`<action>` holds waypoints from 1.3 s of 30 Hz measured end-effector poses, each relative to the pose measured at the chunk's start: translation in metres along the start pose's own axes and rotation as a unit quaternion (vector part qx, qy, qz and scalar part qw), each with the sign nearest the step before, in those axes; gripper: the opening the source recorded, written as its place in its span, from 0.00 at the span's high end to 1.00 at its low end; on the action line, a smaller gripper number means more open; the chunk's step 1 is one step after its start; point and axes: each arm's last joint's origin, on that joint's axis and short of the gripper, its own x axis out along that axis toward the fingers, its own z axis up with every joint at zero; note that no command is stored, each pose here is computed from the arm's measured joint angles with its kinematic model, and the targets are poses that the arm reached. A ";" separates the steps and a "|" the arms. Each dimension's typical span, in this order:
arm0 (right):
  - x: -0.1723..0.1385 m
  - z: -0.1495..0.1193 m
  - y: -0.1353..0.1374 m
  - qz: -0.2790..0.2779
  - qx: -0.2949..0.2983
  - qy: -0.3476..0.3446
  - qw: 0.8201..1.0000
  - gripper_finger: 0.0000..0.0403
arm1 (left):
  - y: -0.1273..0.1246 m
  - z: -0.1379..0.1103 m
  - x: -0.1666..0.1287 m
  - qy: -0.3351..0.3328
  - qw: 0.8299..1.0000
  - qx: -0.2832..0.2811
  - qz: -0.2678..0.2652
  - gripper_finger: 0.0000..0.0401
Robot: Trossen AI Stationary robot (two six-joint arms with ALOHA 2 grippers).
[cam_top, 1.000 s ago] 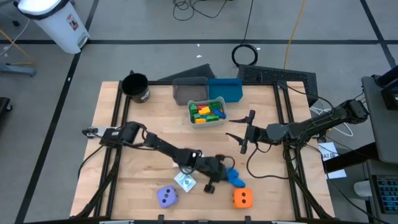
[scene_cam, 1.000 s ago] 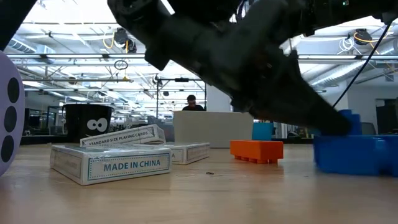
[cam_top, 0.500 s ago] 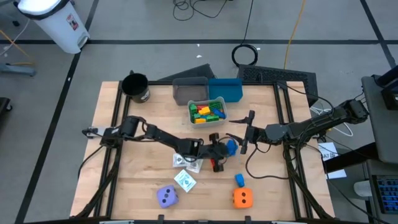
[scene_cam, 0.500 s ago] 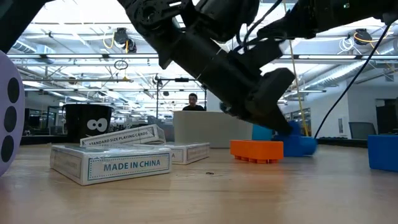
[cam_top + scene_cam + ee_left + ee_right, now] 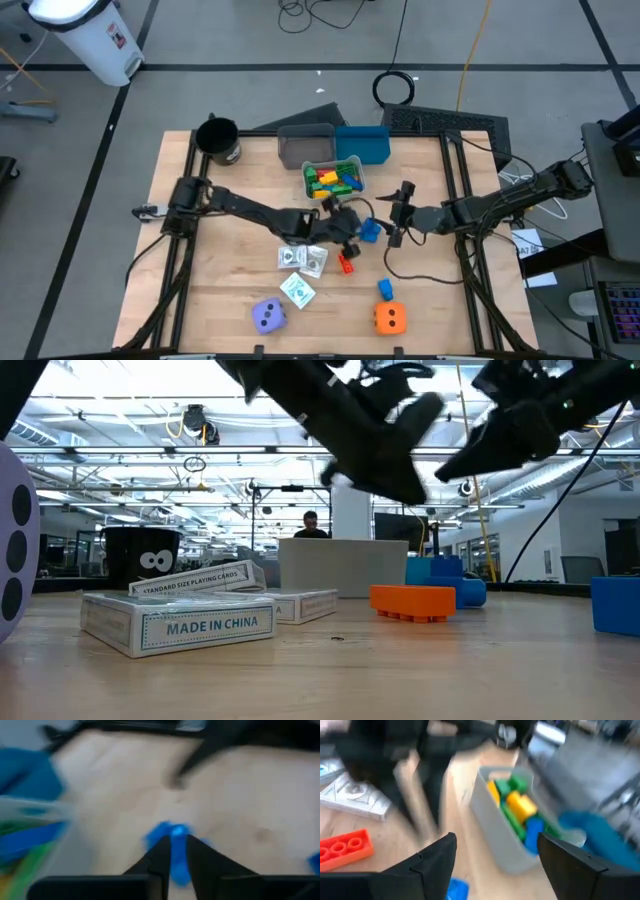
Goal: Pick & Place Toys
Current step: Put the blue game piece into the gray bin
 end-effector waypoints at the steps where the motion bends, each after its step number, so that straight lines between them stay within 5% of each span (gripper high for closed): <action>1: 0.001 -0.002 -0.001 0.003 0.018 0.011 1.000 0.31 | 0.005 0.003 -0.006 0.009 1.000 -0.001 0.015 0.80; 8: 0.012 -0.016 -0.002 0.043 0.085 0.078 0.992 0.23 | 0.036 0.026 -0.051 0.047 0.994 -0.041 0.093 0.53; 16: 0.040 -0.038 0.019 0.072 0.077 0.149 0.983 0.18 | 0.059 0.021 -0.056 0.104 0.985 -0.036 0.132 0.31; 30: 0.052 -0.043 0.015 0.084 0.129 0.169 0.973 0.33 | 0.062 0.019 -0.052 0.111 0.984 -0.029 0.135 0.32; 39: 0.058 -0.050 0.019 0.080 0.114 0.185 0.973 0.40 | 0.061 0.024 -0.050 0.088 0.987 -0.041 0.127 0.30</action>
